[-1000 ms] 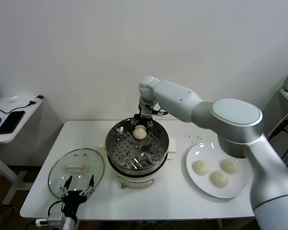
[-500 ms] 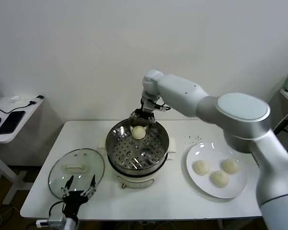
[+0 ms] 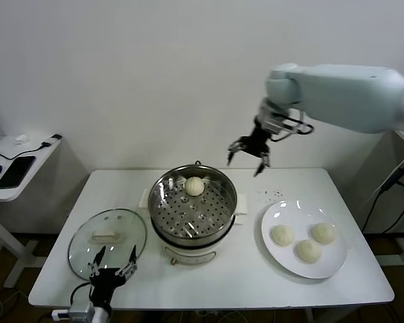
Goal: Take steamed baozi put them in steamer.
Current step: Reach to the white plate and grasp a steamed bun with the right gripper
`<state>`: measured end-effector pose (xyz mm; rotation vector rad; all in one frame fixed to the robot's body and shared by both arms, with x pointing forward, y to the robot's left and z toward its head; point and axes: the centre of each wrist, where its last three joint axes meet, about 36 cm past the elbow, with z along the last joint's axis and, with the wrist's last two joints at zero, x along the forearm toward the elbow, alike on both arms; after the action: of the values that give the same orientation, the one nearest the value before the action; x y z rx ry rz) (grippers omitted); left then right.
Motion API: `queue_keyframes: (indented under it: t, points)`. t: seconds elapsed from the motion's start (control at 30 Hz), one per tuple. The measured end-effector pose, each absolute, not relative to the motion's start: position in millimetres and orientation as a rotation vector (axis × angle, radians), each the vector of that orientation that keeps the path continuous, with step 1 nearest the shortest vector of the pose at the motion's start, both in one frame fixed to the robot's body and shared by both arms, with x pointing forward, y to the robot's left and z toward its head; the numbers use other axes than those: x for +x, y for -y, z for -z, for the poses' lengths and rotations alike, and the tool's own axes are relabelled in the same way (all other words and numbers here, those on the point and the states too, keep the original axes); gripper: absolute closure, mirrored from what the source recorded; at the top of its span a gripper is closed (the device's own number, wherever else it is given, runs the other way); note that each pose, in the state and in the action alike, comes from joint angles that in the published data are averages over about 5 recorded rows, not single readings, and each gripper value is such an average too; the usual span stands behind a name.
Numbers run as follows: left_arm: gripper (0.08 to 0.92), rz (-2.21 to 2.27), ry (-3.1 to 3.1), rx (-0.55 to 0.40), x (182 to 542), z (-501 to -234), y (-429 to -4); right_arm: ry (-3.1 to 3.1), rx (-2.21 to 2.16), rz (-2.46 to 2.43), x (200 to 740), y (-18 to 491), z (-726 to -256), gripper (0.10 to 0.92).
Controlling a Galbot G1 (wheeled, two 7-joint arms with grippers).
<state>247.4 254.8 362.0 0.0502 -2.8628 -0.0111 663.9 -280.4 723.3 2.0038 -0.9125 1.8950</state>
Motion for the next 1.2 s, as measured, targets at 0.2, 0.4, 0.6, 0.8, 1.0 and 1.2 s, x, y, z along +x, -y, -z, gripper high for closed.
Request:
queue_keyframes:
  t: [0.2, 0.4, 0.6, 0.8, 1.0, 1.2]
  points:
    - [0.177, 0.009, 2.863, 0.049, 246.8, -361.6, -254.1, 1.186, 1.695, -1.624, 619.3, 326.7, -690.6, 0.200]
    - [0.177, 0.011, 2.863, 0.051, 244.7, -361.7, -253.9, 1.321, 1.452, -1.404, 593.4, 344.5, -648.5, 0.199]
    - [0.177, 0.015, 2.858, 0.055, 241.3, -361.3, -253.2, 1.333, 1.340, -1.294, 589.9, 342.8, -605.2, 0.200]
    - [0.177, 0.020, 2.853, 0.063, 237.9, -360.3, -253.5, 1.325, 1.283, -1.247, 600.2, 339.4, -562.8, 0.200]
    - [0.177, 0.023, 2.843, 0.070, 234.7, -358.2, -253.5, 1.312, 1.255, -1.225, 613.6, 332.1, -523.7, 0.200]
    - [0.177, 0.024, 2.831, 0.078, 231.6, -355.1, -253.5, 1.310, 1.237, -1.216, 623.2, 324.0, -491.5, 0.200]
